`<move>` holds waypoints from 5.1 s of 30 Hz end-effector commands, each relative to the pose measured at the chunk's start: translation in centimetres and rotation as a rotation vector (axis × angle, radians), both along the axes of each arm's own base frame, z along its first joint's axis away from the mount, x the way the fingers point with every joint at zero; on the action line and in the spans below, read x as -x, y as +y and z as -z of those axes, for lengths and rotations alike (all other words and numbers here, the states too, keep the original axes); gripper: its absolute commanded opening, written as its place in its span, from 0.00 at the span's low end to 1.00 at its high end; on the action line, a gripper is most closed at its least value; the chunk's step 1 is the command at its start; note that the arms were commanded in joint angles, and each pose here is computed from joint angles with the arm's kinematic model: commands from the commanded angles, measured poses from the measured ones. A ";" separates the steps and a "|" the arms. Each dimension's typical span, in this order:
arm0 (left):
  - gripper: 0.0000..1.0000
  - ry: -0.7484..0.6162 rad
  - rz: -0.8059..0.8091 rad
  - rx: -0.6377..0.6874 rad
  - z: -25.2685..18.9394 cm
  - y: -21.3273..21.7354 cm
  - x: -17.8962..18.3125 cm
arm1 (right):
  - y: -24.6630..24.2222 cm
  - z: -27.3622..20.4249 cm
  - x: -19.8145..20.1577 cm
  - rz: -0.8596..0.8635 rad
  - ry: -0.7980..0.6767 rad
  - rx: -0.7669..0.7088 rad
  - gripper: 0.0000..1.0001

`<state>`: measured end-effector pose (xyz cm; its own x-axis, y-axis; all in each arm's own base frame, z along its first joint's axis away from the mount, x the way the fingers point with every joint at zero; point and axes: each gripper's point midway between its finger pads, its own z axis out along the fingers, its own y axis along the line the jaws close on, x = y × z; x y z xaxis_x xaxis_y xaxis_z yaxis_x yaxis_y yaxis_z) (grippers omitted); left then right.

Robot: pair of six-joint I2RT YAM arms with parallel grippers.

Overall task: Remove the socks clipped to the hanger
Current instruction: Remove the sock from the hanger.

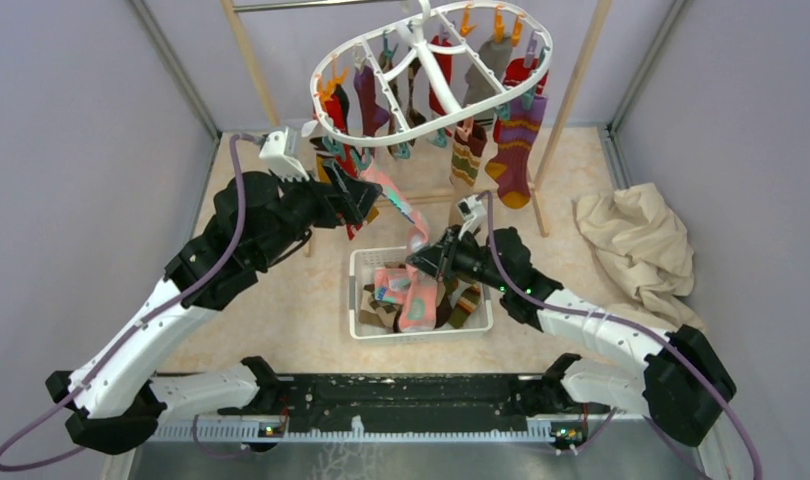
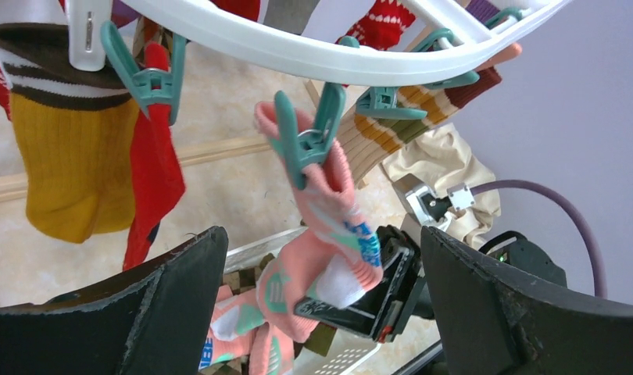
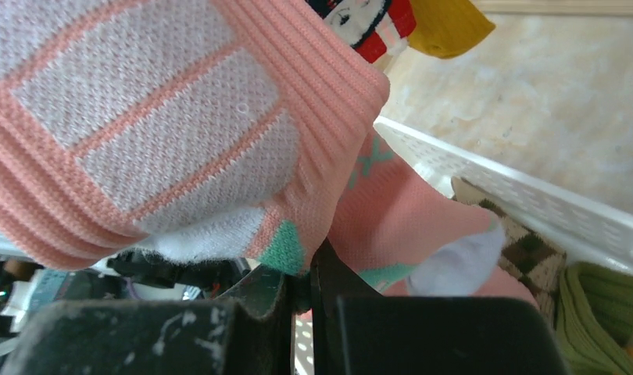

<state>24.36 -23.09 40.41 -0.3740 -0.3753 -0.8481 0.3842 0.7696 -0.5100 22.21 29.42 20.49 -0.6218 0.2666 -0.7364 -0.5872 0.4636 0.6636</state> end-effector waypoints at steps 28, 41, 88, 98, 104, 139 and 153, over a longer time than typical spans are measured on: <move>0.94 -0.055 -0.168 -0.012 -4.1 3.0 -2.5 | 4.2 -2.0 -0.9 0.074 -0.188 0.199 0.00; 0.86 -0.048 -0.151 0.019 -2.7 5.5 -5.9 | 4.3 -1.7 -0.8 0.068 -0.181 0.199 0.00; 0.70 -0.076 -0.062 0.010 -3.5 1.3 -4.5 | 4.5 -0.4 -0.7 0.056 -0.169 0.213 0.00; 0.64 -0.142 -0.085 -0.003 -3.1 1.1 -5.8 | 4.6 0.0 -0.6 0.049 -0.162 0.213 0.00; 0.63 -0.167 -0.116 -0.017 -2.8 1.7 -6.2 | 4.5 0.5 -0.5 0.050 -0.157 0.214 0.00; 0.49 -0.231 -0.160 0.011 -3.0 1.1 -6.9 | 4.6 1.4 -0.3 0.042 -0.140 0.215 0.00; 0.10 -0.196 -0.173 -0.027 -2.5 0.8 -7.5 | 4.7 0.8 -0.5 0.040 -0.151 0.223 0.00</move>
